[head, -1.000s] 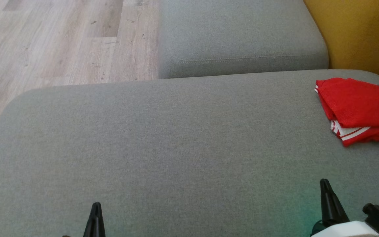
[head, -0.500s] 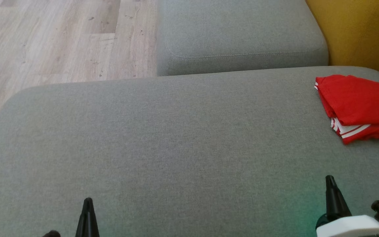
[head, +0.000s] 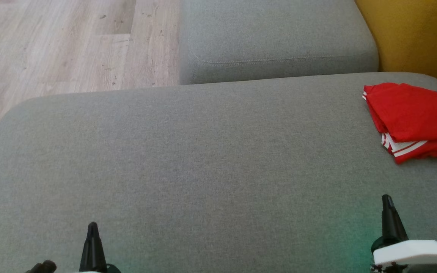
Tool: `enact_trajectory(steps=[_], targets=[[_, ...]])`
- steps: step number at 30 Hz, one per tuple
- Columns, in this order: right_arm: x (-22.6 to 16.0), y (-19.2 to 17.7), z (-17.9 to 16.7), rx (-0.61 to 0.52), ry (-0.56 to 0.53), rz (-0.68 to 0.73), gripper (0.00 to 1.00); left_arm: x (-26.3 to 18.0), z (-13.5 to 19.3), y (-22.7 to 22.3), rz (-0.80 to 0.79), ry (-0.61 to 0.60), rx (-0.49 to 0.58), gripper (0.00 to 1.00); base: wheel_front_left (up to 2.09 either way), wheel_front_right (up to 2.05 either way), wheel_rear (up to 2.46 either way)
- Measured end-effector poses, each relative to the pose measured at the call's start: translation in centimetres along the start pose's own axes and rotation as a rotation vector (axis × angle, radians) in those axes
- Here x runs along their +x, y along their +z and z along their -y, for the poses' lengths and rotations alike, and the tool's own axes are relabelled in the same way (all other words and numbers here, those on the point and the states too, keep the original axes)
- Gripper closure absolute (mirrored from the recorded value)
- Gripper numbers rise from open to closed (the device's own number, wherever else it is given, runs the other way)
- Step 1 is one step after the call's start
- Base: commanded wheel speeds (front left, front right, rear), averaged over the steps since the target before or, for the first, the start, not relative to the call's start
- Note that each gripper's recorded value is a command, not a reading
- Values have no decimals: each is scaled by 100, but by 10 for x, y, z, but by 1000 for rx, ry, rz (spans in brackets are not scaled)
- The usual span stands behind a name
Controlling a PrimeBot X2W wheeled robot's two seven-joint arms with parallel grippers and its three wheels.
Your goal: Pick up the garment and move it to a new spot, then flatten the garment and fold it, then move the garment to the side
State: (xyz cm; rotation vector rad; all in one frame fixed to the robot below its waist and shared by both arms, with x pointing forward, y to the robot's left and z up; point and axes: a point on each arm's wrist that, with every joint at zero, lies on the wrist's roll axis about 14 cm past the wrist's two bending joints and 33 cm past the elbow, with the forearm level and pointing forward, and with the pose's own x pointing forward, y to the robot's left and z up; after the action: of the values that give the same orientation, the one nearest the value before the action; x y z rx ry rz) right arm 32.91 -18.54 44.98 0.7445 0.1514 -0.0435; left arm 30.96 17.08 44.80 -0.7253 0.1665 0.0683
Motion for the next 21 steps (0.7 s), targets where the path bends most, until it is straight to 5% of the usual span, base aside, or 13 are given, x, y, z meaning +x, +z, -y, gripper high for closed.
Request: enact_trajectory(steps=[21], targets=[[10, 10, 3, 229, -22, 17, 100, 16, 0, 7, -11, 5, -237, 100, 0, 0, 0]])
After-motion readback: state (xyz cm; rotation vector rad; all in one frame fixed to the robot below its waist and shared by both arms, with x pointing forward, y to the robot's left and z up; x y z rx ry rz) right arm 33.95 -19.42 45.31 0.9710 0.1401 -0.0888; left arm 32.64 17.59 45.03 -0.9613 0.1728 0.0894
